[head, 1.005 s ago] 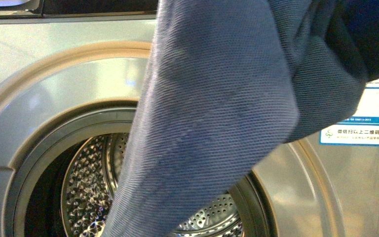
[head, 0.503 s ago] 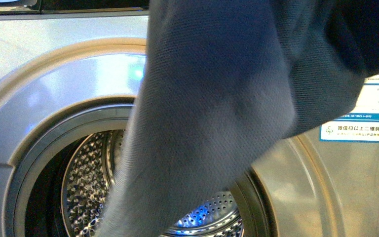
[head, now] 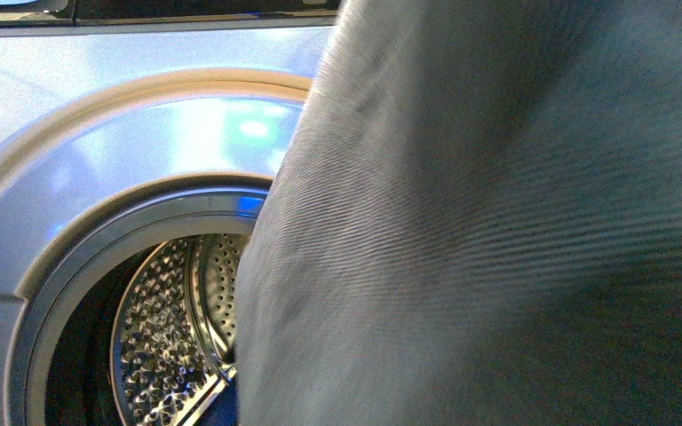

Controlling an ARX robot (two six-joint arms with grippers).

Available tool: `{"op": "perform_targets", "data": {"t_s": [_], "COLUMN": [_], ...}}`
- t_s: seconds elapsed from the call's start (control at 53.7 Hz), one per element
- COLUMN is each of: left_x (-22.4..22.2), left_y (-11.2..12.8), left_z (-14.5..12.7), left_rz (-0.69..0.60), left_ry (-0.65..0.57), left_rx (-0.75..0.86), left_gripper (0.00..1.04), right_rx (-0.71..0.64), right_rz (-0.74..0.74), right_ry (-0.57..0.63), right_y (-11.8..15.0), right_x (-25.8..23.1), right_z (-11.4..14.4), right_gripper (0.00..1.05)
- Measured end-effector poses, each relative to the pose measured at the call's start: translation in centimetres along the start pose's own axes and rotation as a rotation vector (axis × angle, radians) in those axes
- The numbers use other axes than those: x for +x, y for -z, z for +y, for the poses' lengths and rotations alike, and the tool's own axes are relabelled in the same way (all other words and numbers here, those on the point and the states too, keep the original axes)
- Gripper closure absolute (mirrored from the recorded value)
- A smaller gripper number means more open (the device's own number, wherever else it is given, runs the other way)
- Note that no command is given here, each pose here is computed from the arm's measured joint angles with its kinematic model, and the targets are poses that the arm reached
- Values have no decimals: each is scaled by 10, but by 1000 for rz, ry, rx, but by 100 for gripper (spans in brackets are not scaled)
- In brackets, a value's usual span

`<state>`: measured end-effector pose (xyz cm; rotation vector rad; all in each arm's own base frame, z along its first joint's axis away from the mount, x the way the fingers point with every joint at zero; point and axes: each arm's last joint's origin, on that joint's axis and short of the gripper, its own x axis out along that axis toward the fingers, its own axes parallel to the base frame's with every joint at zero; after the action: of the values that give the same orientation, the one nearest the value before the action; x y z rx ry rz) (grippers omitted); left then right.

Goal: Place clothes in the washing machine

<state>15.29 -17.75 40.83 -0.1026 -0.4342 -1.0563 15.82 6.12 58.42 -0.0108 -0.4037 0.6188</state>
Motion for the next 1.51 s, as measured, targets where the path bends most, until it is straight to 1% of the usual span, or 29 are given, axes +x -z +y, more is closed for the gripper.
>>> {"op": "perform_targets", "data": {"t_s": [0.168,0.354,0.503,0.633,0.726,0.8,0.987,1.191,1.284,1.508], "left_x": [10,28,49,67,81,89,97,105,112,130], "left_y": [-5,-11,-12,-10,-8,-8,-10,-7,-4,1], "left_z": [-11,-35,-46,-46,-43,-41,-36,-21,-16,-11], "left_rz": [-16,-42,-37,-9,22,21,22,77,98,96], "left_ry": [24,94,60,-25,-140,-196,-324,-536,-583,-644], "left_rx": [-23,-61,-62,-59,-57,-58,-63,-23,-14,17], "left_gripper": [7,7,7,7,7,7,7,7,7,7], "right_rx": [0,0,0,0,0,-1,-1,-1,-1,-3], "right_rz": [0,0,0,0,0,0,0,0,0,0], "right_ry": [0,0,0,1,2,3,5,5,5,8], "right_y": [0,0,0,0,0,0,0,0,0,0], "right_x": [0,0,0,0,0,0,0,0,0,0], "right_z": [0,0,0,0,0,0,0,0,0,0], "right_gripper": [95,95,95,95,95,95,95,95,95,95]}}
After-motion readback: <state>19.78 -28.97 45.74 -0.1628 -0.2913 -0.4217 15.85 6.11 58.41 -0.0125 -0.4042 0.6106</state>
